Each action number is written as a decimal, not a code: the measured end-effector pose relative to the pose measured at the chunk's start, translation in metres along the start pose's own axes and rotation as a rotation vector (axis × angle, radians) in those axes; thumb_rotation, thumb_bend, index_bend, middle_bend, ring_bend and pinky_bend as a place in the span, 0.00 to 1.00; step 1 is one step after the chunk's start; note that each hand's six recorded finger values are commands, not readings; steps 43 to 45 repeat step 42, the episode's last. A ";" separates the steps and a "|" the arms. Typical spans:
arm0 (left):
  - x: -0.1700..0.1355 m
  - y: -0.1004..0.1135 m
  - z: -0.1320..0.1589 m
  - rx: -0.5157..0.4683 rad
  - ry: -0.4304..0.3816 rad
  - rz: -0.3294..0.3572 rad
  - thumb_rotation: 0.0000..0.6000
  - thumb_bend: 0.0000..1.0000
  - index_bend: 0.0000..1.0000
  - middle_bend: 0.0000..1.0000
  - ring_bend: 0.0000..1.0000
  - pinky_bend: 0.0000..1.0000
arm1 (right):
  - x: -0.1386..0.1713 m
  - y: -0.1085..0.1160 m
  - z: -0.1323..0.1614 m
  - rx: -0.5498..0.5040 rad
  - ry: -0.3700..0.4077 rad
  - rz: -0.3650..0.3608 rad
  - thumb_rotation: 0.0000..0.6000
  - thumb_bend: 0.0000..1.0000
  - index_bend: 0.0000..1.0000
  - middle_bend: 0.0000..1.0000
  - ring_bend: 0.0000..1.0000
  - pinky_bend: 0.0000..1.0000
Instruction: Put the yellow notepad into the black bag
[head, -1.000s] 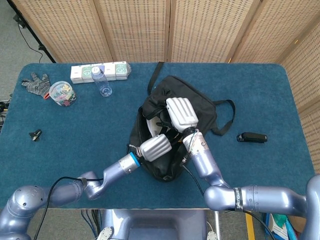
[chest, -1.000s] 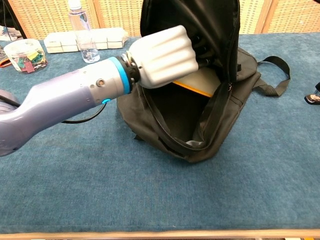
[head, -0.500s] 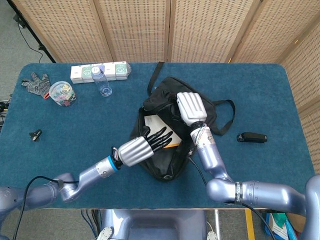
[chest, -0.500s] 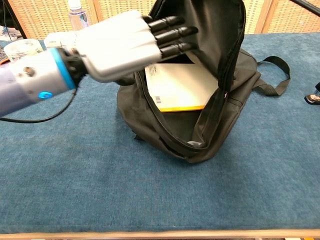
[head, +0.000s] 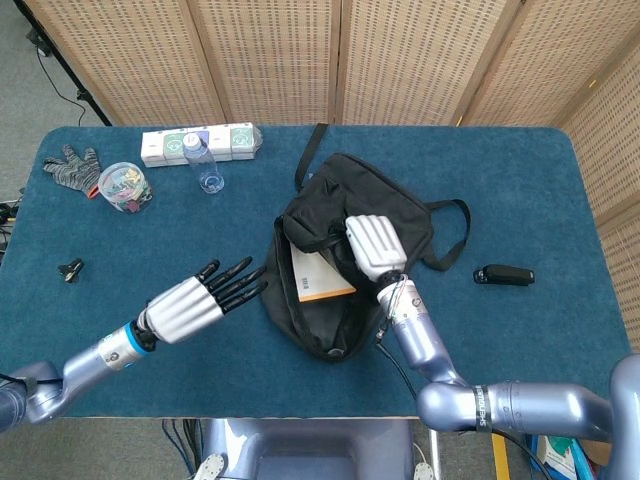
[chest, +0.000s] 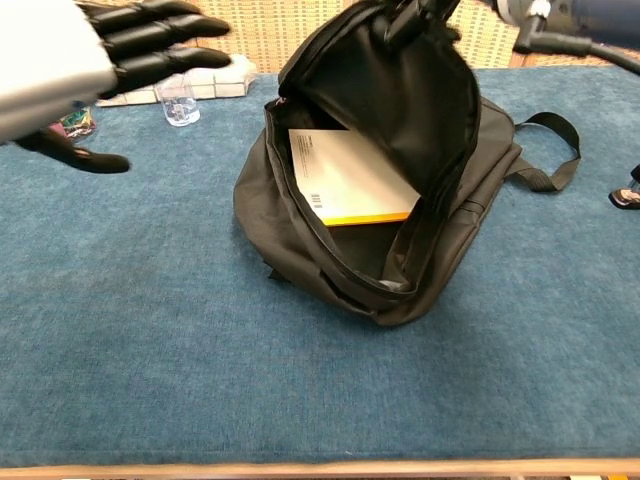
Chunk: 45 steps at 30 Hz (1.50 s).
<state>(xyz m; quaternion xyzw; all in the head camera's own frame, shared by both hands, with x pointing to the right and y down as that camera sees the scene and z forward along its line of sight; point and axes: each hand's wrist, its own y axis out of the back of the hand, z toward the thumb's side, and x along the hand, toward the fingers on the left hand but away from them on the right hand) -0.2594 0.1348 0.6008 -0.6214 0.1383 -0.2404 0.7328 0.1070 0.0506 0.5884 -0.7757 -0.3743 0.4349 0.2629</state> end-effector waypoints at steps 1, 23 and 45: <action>-0.006 0.000 -0.003 -0.006 0.015 -0.002 1.00 0.00 0.00 0.00 0.00 0.41 | 0.002 -0.004 0.000 -0.004 0.005 0.019 1.00 0.21 0.36 0.27 0.24 0.54; -0.100 -0.010 -0.060 -0.146 0.351 -0.050 1.00 0.00 0.00 0.00 0.00 0.41 | 0.061 -0.087 -0.031 0.006 0.191 0.412 1.00 0.00 0.14 0.00 0.00 0.17; -0.164 -0.018 -0.078 -0.437 0.881 -0.214 1.00 0.00 0.00 0.00 0.00 0.06 | 0.128 0.002 -0.158 0.402 0.106 -0.162 1.00 0.00 0.00 0.00 0.00 0.00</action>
